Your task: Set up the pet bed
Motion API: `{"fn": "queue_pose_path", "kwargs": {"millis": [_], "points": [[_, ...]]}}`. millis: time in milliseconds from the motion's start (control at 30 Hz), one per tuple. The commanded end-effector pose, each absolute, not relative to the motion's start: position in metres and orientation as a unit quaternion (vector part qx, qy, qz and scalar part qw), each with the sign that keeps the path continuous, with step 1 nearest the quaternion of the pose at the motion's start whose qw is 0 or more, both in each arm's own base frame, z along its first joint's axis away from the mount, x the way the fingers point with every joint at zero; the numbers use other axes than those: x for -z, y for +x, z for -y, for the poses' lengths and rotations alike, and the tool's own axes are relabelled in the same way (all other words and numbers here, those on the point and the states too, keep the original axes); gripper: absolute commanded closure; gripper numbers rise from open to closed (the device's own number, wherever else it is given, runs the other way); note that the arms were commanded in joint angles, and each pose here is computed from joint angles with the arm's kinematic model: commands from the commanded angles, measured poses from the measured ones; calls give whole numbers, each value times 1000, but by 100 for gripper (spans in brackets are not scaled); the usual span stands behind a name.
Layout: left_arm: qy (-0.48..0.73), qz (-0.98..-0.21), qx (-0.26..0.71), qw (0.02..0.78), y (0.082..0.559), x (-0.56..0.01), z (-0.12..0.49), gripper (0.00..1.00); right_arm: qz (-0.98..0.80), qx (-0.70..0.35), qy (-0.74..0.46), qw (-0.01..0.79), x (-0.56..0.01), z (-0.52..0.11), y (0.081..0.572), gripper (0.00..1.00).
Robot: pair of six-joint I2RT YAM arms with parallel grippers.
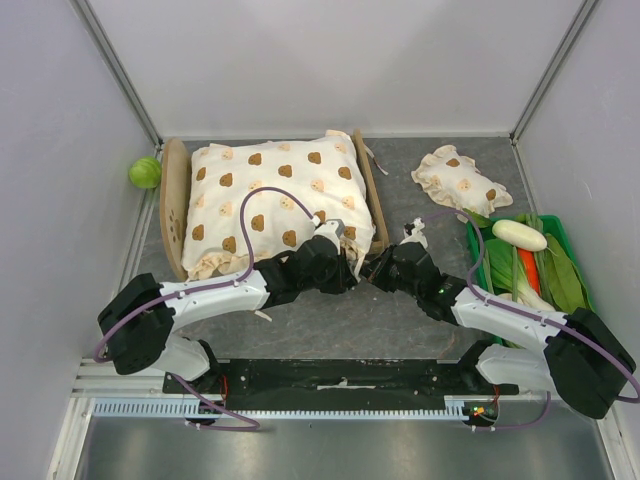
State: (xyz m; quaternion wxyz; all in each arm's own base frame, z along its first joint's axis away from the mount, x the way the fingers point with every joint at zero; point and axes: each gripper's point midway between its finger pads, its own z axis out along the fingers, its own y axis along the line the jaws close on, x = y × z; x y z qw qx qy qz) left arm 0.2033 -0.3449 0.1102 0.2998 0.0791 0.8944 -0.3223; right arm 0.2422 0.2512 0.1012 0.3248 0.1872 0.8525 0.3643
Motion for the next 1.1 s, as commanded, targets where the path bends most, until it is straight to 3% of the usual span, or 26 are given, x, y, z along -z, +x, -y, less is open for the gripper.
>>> {"fn": "queue_pose_path", "kwargs": {"millis": [0,300,400,500,1067], "points": [[74,-878,353,313,212,-127,358,78,-841,-381,180,338,-117,-256,245,100],[75,-881,353,307,208,-122,357,86,-842,-381,180,336,-116,-256,245,100],[75,-881,354,305,207,-122,356,71,-842,-381,181,336,-116,-256,245,100],[76,-882,354,303,205,-120,354,67,-842,-381,181,336,-117,-256,246,100],[82,-878,365,298,206,-118,363,69,-841,-383,180,336,-118,-257,246,100]]}}
